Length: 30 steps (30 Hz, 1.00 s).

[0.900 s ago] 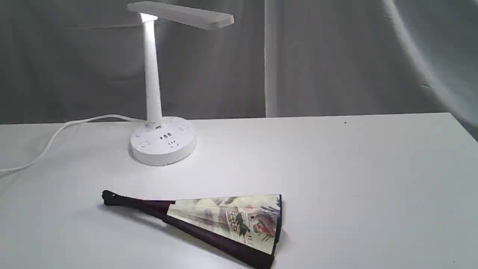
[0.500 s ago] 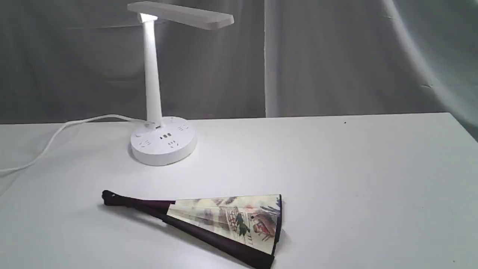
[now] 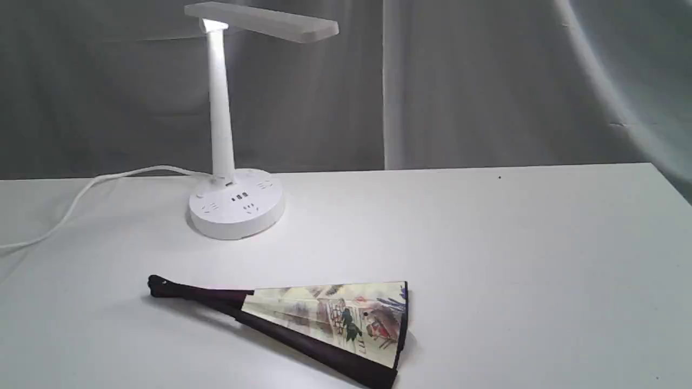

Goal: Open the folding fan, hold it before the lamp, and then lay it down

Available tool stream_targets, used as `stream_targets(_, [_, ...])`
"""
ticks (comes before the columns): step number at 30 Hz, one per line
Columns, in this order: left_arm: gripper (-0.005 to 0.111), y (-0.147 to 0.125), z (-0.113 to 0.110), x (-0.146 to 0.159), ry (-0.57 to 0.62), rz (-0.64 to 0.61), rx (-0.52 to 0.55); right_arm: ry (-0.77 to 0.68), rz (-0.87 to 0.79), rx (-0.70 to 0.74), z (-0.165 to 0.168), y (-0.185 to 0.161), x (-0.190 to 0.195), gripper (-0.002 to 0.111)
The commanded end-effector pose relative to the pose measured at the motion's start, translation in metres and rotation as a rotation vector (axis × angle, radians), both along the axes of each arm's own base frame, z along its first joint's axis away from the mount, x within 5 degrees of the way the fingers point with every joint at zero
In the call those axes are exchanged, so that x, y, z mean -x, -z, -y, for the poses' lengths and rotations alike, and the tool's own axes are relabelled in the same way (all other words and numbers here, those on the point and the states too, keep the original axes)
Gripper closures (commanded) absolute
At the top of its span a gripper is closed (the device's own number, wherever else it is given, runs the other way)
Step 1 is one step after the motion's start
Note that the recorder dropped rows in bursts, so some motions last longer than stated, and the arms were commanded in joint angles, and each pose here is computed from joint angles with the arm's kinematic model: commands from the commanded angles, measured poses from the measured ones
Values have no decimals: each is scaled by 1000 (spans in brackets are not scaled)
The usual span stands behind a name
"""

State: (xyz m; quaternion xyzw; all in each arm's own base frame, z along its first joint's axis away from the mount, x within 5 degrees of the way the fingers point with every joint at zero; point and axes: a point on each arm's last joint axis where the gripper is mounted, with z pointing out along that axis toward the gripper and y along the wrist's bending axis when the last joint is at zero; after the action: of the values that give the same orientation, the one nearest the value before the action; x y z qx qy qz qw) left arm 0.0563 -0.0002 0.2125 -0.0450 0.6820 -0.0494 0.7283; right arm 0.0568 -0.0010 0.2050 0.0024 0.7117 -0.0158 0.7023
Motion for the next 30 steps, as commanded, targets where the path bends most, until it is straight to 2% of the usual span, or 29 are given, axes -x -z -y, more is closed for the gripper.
stream_targets(1, [107, -1, 0, 1, 10, -19, 53, -5, 45, -23, 0, -10, 2, 108])
stream_targets(6, [107, -24, 1, 7, 17, -63, 32, -13, 87, -18, -1, -36, 8, 108])
stream_targets(11, [107, -52, 2, 19, 32, -99, 117, -23, 105, -13, -2, -58, 15, 108])
stream_targets(18, [107, -93, 0, 42, 7, -74, 50, -34, 82, 17, -4, -85, 28, 108])
stream_targets(23, [107, -105, -2, 51, -20, -79, 12, -45, -15, 25, -5, -101, 25, 108])
stream_targets(30, [107, -105, -6, 59, -55, -176, -49, -58, -161, 20, -5, -117, 0, 108])
